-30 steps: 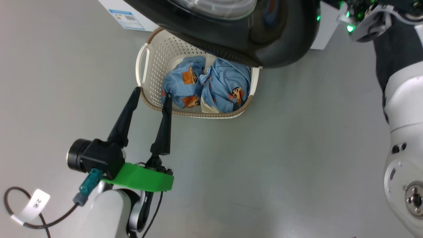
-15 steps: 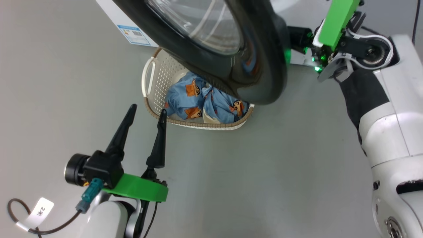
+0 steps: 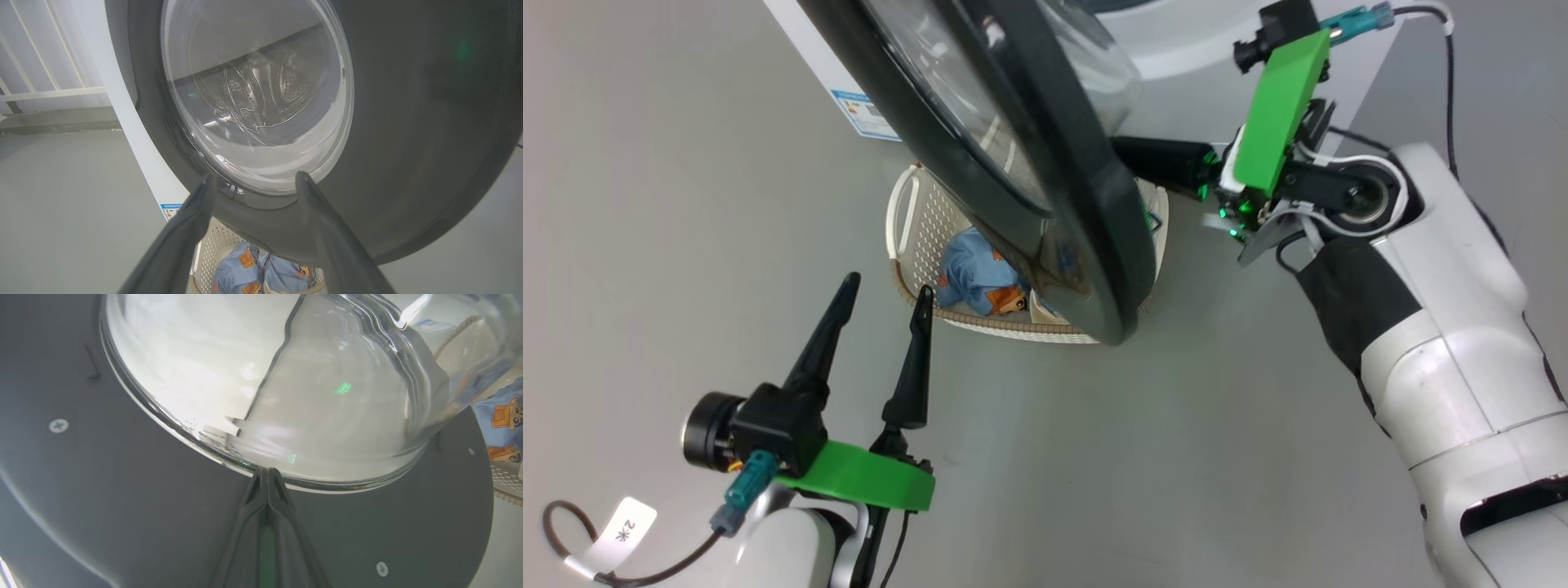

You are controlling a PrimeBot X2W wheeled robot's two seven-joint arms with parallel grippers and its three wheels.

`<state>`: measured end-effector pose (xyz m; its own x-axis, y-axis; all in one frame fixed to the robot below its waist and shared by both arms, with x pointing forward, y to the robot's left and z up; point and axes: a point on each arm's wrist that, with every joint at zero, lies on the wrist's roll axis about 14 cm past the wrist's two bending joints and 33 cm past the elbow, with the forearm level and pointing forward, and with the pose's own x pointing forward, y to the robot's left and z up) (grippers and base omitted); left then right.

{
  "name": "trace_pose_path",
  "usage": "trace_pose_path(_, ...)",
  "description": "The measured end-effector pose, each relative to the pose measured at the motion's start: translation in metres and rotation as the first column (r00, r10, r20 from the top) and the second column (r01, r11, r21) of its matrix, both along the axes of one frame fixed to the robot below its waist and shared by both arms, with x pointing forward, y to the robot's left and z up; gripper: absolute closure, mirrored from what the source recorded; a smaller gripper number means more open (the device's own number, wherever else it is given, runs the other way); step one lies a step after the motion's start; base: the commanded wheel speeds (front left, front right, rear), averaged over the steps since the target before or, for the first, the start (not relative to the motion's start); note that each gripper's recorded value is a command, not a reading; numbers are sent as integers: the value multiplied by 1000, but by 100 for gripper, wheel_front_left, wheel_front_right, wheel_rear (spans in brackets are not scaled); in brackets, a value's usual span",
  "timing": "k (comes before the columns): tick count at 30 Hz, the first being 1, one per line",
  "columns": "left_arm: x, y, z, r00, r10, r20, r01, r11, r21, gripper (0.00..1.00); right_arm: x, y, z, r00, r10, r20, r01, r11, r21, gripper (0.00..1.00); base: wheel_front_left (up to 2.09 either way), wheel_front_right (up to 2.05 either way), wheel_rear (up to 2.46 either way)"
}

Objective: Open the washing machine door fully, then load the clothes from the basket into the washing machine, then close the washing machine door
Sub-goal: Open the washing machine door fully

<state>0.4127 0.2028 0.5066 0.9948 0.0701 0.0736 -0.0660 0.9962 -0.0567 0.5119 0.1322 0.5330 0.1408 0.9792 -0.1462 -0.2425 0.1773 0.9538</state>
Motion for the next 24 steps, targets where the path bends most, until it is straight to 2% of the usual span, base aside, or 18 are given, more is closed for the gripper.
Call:
trace_pose_path(14, -5, 2, 0, 1000, 7, -1, -7, 1000, -2, 0, -31, 23, -9, 997, 74, -14, -74, 997, -8, 100, 0, 0, 0)
trace_pose_path(24, -6, 2, 2, 1000, 8, 3, -8, 1000, -2, 0, -42, 31, -15, 996, 84, -32, -84, 996, -14, 100, 0, 0, 0)
